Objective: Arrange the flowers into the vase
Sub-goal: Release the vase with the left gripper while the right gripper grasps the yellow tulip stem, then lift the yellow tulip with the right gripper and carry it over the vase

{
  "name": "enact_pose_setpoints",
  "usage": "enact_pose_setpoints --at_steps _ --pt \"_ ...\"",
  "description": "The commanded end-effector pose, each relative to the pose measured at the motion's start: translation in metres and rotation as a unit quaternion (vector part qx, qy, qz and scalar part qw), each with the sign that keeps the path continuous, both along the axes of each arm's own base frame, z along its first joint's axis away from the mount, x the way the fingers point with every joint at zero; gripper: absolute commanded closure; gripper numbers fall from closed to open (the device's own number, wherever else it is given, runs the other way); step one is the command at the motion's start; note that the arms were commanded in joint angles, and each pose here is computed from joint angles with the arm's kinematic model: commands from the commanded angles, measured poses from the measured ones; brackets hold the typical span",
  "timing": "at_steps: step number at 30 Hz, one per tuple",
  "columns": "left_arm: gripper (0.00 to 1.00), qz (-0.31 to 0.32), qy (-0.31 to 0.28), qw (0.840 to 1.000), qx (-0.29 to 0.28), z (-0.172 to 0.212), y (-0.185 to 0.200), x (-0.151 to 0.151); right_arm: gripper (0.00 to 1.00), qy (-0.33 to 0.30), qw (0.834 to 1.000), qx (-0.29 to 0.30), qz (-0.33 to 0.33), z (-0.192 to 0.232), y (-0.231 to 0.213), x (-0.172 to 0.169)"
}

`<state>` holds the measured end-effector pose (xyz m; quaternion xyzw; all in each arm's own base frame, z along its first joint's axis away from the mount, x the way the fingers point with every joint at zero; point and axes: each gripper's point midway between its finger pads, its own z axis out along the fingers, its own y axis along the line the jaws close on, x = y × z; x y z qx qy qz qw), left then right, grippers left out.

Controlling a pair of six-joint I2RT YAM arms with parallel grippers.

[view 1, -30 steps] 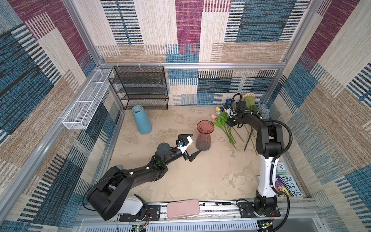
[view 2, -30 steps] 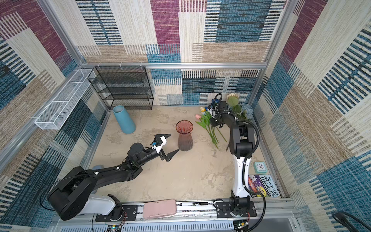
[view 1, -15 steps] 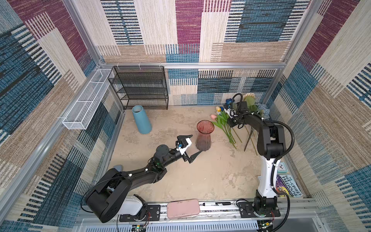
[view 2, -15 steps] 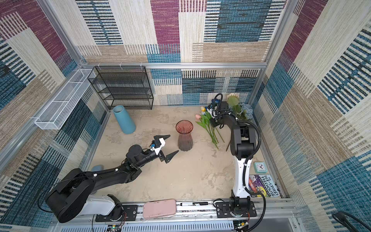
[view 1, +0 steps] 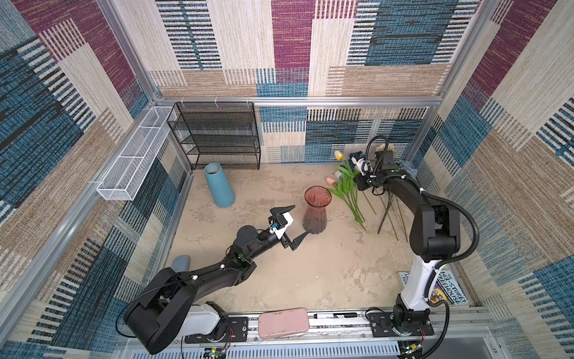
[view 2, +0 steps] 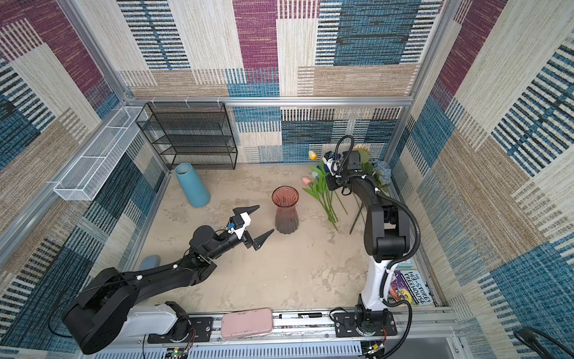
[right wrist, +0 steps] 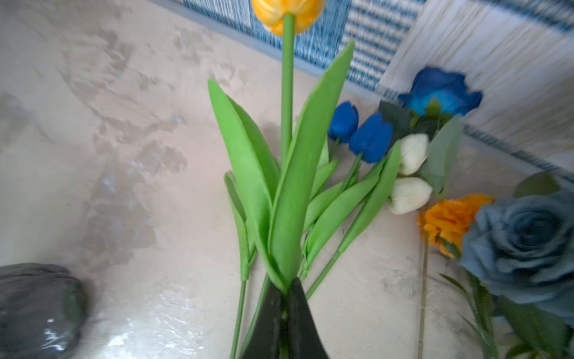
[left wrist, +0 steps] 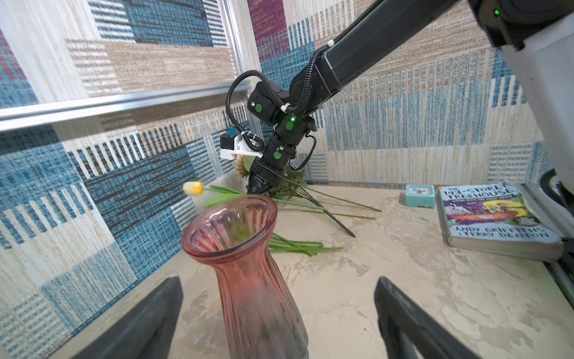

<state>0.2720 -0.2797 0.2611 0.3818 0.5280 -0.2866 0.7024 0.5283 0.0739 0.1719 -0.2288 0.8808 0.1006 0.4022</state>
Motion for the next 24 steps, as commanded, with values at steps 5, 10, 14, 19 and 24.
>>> enact_pose_setpoints --at_steps 5,10,14,19,24 --pt "0.01 0.016 -0.033 0.997 -0.074 0.047 0.014 -0.006 0.96 -0.116 0.98 0.156 0.031 0.127 0.035 -0.036" --pt "0.01 0.024 -0.035 0.995 -0.091 0.047 0.019 -0.006 0.95 -0.216 0.935 0.249 0.128 0.216 0.09 -0.09" --pt "0.01 0.026 -0.021 0.994 -0.103 0.043 0.024 -0.009 0.95 -0.289 0.883 0.317 0.193 0.276 0.123 -0.135" --pt "0.01 0.035 -0.006 0.995 -0.09 0.032 0.028 -0.011 0.95 -0.337 0.828 0.38 0.238 0.316 0.144 -0.17" --pt "0.01 0.045 -0.007 0.996 -0.077 0.028 0.03 -0.01 0.95 -0.347 0.809 0.402 0.253 0.308 0.166 -0.175"
